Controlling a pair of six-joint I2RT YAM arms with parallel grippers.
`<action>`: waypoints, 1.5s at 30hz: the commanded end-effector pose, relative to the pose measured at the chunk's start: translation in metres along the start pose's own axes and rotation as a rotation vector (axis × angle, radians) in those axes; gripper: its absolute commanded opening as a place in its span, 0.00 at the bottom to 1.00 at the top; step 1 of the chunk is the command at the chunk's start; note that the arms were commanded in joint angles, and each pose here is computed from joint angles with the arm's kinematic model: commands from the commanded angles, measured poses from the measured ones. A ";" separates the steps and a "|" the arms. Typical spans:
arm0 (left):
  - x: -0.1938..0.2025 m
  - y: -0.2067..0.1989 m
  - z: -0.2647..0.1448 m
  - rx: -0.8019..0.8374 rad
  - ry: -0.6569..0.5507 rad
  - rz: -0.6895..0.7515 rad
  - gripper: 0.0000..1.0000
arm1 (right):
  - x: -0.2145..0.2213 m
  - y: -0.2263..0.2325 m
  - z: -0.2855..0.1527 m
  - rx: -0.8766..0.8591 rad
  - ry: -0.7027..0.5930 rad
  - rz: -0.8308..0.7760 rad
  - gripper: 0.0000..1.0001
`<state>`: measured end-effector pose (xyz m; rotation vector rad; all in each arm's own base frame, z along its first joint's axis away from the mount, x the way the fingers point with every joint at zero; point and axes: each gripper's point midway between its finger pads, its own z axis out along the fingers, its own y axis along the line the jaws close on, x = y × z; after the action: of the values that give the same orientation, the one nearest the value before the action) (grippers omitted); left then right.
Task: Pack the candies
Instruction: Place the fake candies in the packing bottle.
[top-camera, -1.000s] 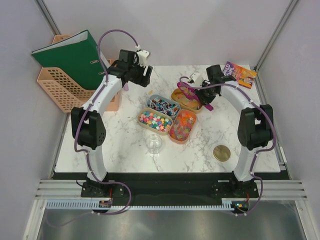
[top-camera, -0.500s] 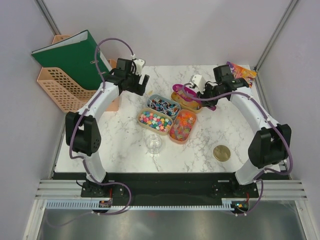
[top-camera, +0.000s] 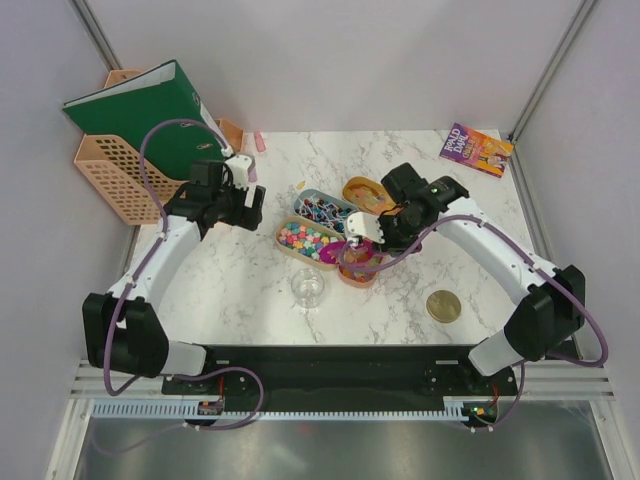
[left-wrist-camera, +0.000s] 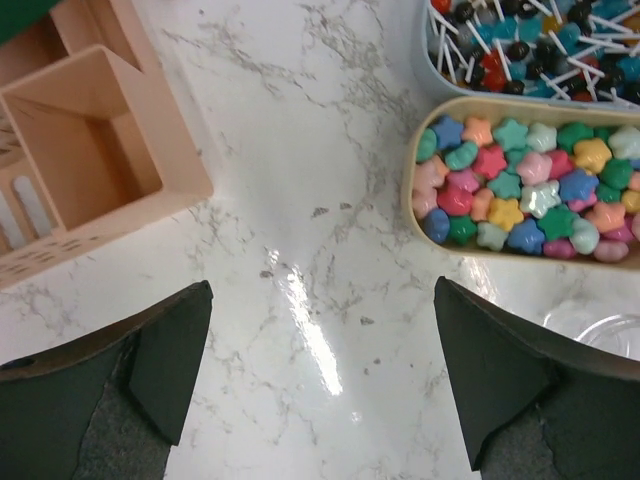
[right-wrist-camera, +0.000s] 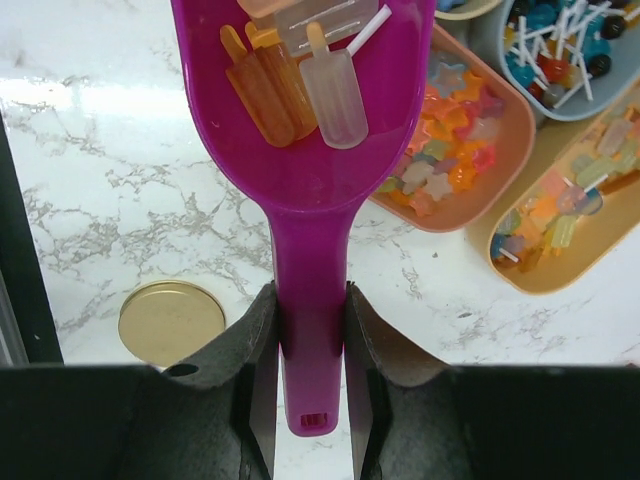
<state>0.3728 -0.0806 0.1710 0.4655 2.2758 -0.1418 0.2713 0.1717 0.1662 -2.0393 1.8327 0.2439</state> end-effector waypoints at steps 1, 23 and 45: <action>0.007 -0.015 -0.012 0.059 -0.037 0.017 0.97 | 0.000 0.012 0.001 -0.007 0.099 -0.111 0.00; 0.039 -0.009 -0.033 -0.019 -0.071 -0.002 0.95 | -0.030 -0.017 0.027 0.063 0.407 -0.209 0.00; 0.042 -0.005 -0.030 -0.048 -0.107 -0.021 0.96 | -0.054 -0.021 0.013 0.138 0.668 -0.412 0.00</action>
<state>0.3181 -0.0676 0.1468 0.4473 2.2320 -0.1214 0.2813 0.2298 0.1589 -2.5352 1.6376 -0.6134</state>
